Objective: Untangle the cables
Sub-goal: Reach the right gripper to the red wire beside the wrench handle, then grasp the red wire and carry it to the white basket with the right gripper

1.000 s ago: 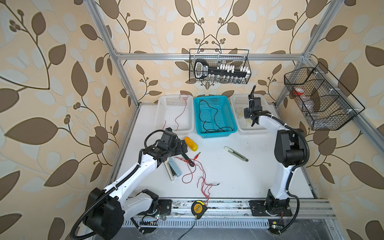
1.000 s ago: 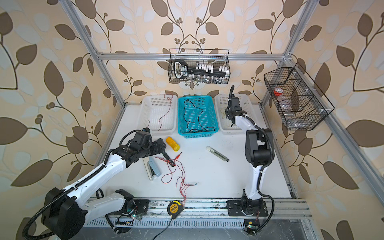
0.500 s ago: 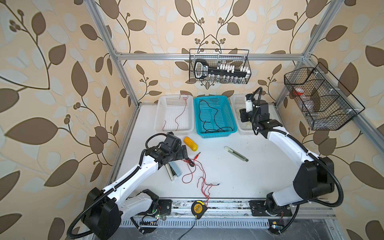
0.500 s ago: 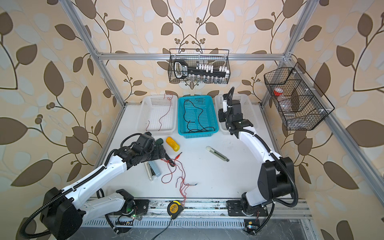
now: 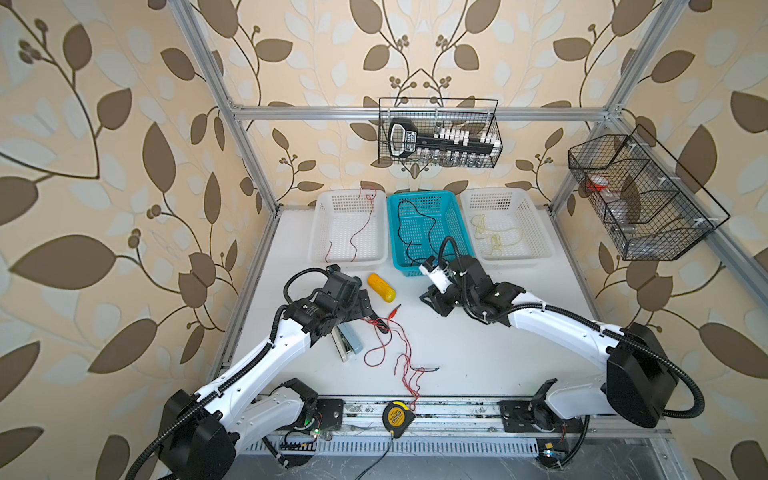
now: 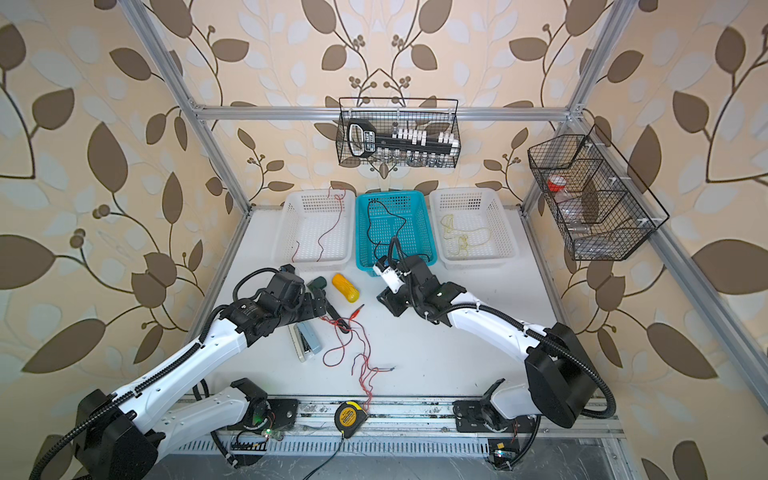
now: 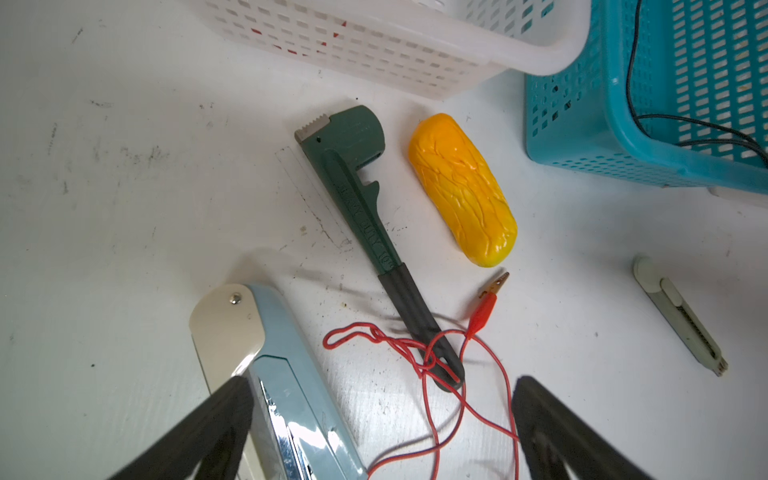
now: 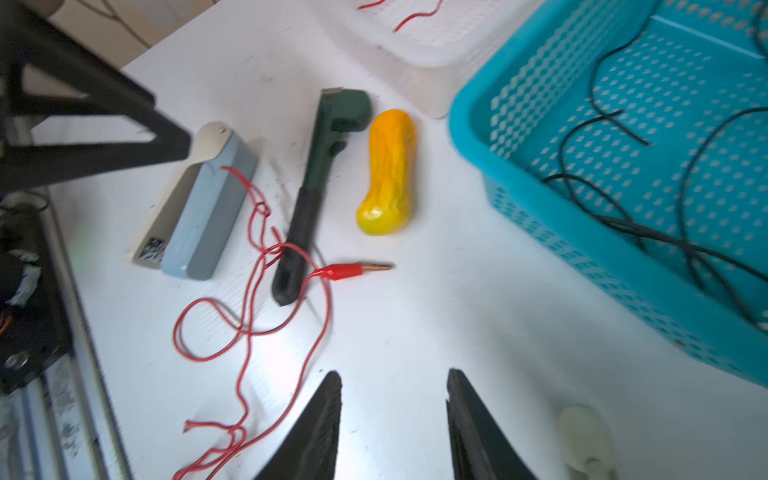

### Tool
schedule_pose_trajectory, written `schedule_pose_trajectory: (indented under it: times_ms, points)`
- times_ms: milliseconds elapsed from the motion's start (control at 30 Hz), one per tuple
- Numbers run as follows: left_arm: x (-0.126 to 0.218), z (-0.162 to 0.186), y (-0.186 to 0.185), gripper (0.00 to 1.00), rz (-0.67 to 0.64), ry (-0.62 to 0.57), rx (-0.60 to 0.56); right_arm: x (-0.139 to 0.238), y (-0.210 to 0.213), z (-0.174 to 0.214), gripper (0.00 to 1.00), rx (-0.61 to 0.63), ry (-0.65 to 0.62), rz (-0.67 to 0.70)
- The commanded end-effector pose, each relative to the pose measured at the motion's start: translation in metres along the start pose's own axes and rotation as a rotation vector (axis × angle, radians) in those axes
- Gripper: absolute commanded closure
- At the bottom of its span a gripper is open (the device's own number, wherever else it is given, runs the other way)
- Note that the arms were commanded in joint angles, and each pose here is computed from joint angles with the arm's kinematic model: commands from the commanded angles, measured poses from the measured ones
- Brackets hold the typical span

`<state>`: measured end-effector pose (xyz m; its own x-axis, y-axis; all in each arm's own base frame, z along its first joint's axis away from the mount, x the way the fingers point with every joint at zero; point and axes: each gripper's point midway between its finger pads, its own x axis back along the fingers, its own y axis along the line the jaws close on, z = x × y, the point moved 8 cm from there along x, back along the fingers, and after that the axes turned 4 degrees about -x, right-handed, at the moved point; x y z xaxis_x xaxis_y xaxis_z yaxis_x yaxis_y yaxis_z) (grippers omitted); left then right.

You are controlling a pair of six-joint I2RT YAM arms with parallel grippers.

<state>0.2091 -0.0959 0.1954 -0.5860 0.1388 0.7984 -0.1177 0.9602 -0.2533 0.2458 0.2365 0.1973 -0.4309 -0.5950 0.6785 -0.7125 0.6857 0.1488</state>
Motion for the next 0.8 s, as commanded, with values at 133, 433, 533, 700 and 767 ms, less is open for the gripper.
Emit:
schedule_pose_trajectory:
  times_ms: [133,433,533,700,767]
  points:
    - [0.004,0.001,0.009,0.01,-0.043,-0.067,0.022,-0.022,0.040,0.025,0.56,0.060,0.105,-0.087]
    - [0.009,0.010,0.019,0.01,-0.055,-0.087,0.038,-0.058,0.067,0.045,0.56,0.080,0.182,-0.137]
    - [0.009,0.011,0.019,0.01,-0.053,-0.091,0.039,-0.070,0.071,0.049,0.56,0.081,0.205,-0.139]
    - [0.010,0.011,0.021,0.01,-0.056,-0.099,0.038,-0.085,0.074,0.053,0.65,0.077,0.230,-0.142]
    - [0.011,0.011,0.021,0.01,-0.056,-0.102,0.037,-0.089,0.074,0.053,0.81,0.078,0.240,-0.148]
